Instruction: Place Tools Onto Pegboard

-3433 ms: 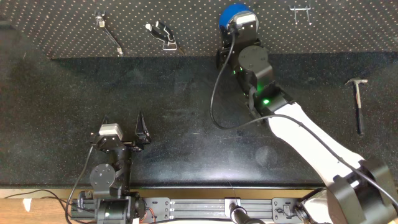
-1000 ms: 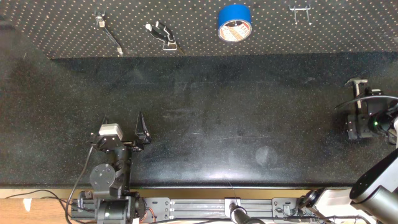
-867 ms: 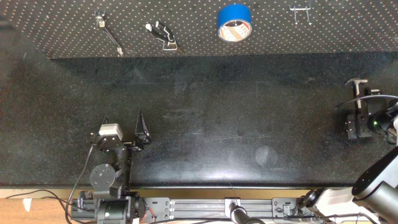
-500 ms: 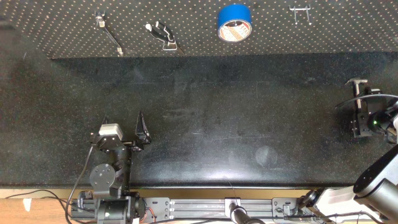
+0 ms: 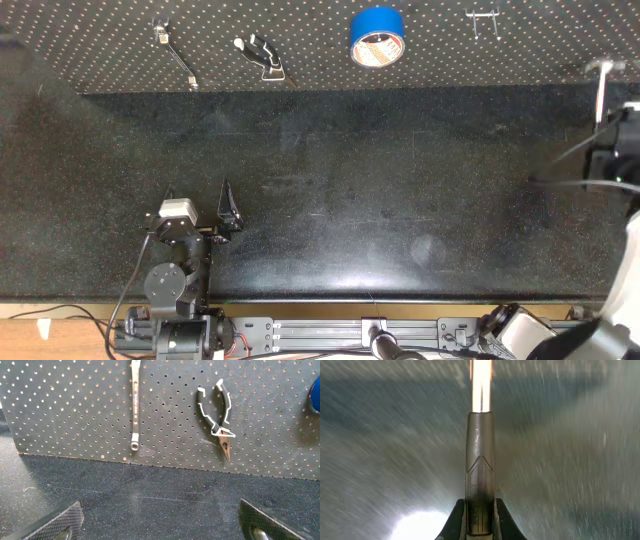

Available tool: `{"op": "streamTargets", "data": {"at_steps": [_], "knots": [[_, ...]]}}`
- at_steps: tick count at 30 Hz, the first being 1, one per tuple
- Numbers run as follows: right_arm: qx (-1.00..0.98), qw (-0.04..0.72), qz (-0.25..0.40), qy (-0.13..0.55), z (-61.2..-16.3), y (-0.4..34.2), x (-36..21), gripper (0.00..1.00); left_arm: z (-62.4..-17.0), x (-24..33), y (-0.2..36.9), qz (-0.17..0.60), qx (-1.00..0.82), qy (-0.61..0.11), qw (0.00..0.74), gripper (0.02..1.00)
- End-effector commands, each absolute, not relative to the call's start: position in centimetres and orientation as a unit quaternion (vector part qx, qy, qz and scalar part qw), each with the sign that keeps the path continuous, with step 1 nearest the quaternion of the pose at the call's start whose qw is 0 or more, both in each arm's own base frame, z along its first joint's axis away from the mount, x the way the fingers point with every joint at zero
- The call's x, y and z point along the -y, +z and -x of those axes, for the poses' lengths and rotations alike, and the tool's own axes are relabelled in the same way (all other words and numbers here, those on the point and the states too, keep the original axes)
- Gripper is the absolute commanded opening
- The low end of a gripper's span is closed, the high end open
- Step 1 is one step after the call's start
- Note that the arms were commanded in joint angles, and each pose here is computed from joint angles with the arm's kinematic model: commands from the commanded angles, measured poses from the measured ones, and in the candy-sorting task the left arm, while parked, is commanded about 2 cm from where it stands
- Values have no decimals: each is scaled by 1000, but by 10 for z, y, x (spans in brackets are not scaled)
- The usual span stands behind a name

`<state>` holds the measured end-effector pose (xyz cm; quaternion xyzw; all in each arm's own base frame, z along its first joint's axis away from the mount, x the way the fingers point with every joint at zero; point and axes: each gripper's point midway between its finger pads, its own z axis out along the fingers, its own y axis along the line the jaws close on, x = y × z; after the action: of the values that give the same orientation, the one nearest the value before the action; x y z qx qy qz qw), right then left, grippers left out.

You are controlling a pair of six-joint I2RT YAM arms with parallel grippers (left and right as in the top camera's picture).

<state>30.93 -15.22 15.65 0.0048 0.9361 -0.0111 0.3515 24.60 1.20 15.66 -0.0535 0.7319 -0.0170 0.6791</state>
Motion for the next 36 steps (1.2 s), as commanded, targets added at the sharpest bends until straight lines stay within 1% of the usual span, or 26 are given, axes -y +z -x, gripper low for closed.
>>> {"op": "streamTargets", "data": {"at_steps": [1,4,7,13,16,32,33,34,35,36], "knots": [[-885,462,40,41,-345,225,80,73,-246,-10,155,49,-733,-20,678,996],[-855,508,90,59,-366,251,35,73,-246,-10,155,49,-733,-20,678,996],[-845,516,120,71,-372,255,14,73,-246,-10,155,49,-733,-20,678,996],[-858,484,142,99,-381,230,-10,73,-246,-10,155,49,-733,-20,678,996],[-867,466,139,106,-385,214,-11,73,-246,-10,155,49,-733,-20,678,996],[-900,398,125,127,-396,156,-9,75,-246,-10,155,49,-733,-20,678,996],[-902,394,124,129,-397,153,-9,137,-246,-10,155,49,-733,-20,678,996],[-902,393,124,129,-397,152,-9,224,-246,-10,155,49,-733,-20,678,996],[-902,393,124,129,-397,152,-9,246,-246,-10,155,49,-733,-20,678,996],[-902,393,124,129,-397,152,-9,321,-246,-10,155,49,-733,-20,678,996]]}}
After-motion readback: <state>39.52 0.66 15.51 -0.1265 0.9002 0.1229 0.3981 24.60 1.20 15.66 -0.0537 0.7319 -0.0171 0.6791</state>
